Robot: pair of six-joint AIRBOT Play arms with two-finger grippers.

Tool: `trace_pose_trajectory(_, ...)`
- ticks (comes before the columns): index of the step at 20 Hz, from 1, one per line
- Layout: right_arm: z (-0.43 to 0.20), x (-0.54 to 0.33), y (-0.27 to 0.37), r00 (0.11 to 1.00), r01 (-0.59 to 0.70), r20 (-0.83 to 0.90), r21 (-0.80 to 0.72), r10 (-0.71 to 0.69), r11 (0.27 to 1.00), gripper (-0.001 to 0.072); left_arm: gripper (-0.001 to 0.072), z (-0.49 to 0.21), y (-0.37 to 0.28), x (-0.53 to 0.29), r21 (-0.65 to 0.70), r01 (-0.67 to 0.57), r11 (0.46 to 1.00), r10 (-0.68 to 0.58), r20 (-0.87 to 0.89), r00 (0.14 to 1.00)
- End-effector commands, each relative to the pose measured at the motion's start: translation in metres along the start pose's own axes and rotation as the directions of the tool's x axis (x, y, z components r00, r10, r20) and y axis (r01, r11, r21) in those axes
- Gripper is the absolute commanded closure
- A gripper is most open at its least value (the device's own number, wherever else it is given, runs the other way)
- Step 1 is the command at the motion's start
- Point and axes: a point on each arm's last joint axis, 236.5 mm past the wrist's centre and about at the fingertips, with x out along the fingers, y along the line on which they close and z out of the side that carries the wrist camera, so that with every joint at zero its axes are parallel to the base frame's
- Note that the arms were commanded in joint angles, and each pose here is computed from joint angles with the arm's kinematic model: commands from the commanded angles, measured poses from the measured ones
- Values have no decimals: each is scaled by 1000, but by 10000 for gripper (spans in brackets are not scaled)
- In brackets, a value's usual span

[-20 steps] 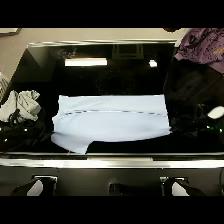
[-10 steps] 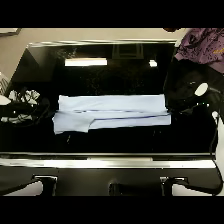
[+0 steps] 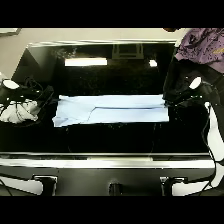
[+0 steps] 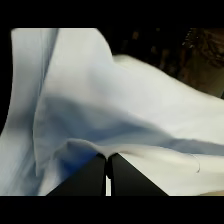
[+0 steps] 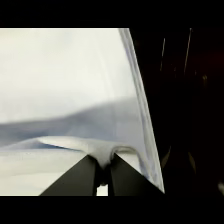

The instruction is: Fold the clothes and pants, and hang the long-sleeved shirts on hangers.

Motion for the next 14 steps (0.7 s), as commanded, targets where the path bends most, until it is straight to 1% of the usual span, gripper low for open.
trace_pose_trajectory(1, 13, 21, 3, 999, -29, 17, 23, 29, 999, 674, 689, 15, 3, 26, 5, -2, 1000, 2, -30, 1000)
trace_pose_trajectory(5, 11, 42, 6, 998, -60, -2, 52, 60, 997, 664, 687, 19, 4, 48, 3, -2, 1000, 2, -55, 998)
trace_pose_trajectory(6, 11, 43, 8, 997, -71, -5, 61, 72, 996, 607, 682, 19, 4, 51, 6, -3, 1000, 4, -58, 998)
trace_pose_trajectory(7, 11, 42, 11, 996, -84, -3, 82, 84, 993, 531, 613, 19, 4, 51, 5, -3, 1000, 3, -56, 998)
trace_pose_trajectory(8, 11, 37, 15, 995, -102, -11, 115, 104, 988, 432, 447, 19, 3, 50, 6, -2, 1000, 2, -54, 999)
trace_pose_trajectory(9, 12, 27, 17, 992, -115, -28, 133, 119, 984, 414, 350, 20, 2, 48, 7, 0, 1000, 0, -51, 999)
trace_pose_trajectory(10, 13, 14, 17, 990, -126, -46, 137, 133, 982, 349, 305, 20, -1, 44, 2, 3, 1000, -3, -49, 999)
trace_pose_trajectory(11, 17, -2, 12, 989, -128, -58, 141, 137, 982, 262, 305, 22, -4, 38, 7, 7, 1000, -6, -44, 999)
trace_pose_trajectory(12, 22, -14, 1, 989, -127, -53, 154, 136, 980, 228, 304, 24, -8, 31, 18, 10, 1000, -10, -36, 999)
trace_pose_trajectory(14, 30, -27, -31, 989, -134, -29, 213, 143, 968, 188, 301, 26, -17, 17, 37, 18, 999, -18, -19, 1000)
